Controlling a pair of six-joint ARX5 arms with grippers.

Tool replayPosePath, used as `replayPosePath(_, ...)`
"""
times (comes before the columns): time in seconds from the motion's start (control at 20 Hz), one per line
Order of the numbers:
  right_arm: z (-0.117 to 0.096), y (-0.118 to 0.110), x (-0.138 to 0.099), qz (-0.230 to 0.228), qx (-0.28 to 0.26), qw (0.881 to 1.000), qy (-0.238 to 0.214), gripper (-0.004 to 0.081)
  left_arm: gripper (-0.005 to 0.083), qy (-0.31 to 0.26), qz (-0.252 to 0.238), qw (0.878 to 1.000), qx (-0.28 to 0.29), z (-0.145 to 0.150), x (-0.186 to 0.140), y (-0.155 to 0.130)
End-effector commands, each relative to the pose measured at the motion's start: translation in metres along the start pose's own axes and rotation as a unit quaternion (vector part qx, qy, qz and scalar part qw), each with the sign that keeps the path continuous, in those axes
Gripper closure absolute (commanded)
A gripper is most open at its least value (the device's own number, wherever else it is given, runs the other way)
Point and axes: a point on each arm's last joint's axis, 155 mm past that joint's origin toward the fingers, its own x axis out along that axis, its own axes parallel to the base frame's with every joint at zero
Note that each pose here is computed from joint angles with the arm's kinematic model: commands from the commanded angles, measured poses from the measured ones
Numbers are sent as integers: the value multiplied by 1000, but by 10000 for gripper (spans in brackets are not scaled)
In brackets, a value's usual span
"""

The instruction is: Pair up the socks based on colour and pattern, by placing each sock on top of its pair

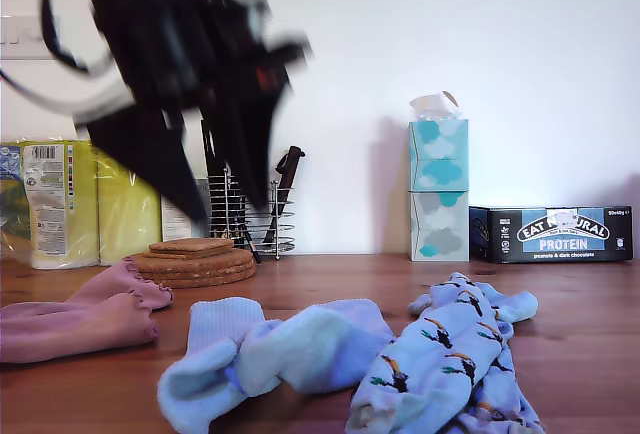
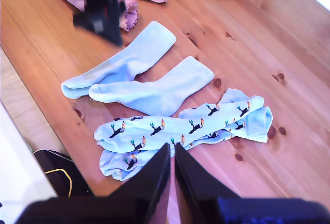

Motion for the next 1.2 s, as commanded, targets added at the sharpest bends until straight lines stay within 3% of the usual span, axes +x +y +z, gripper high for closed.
replayPosePath(0.0,1,1,0,1,0,1000,-4,783,309,-18,11,1000,3,-11,-4,10)
replayPosePath(0.25,6,0,1,-1,1,1000,-14,783,312,-177,-23,983,46,-8,-59,12)
replayPosePath(0.45,6,0,1,-1,1,1000,-13,783,312,-222,-64,968,103,-35,-80,6)
replayPosePath(0.6,7,0,1,0,1,1000,-14,783,312,-195,-103,962,161,-60,-79,-9)
replayPosePath(0.75,7,0,1,0,0,1000,-15,783,312,-126,-119,958,229,-87,-55,-21)
replayPosePath(1.0,7,0,1,0,-1,1000,-16,783,310,-25,-115,949,292,-112,4,-32)
replayPosePath(1.15,7,0,1,0,0,1000,-16,783,310,-1,-91,949,302,-114,37,-30)
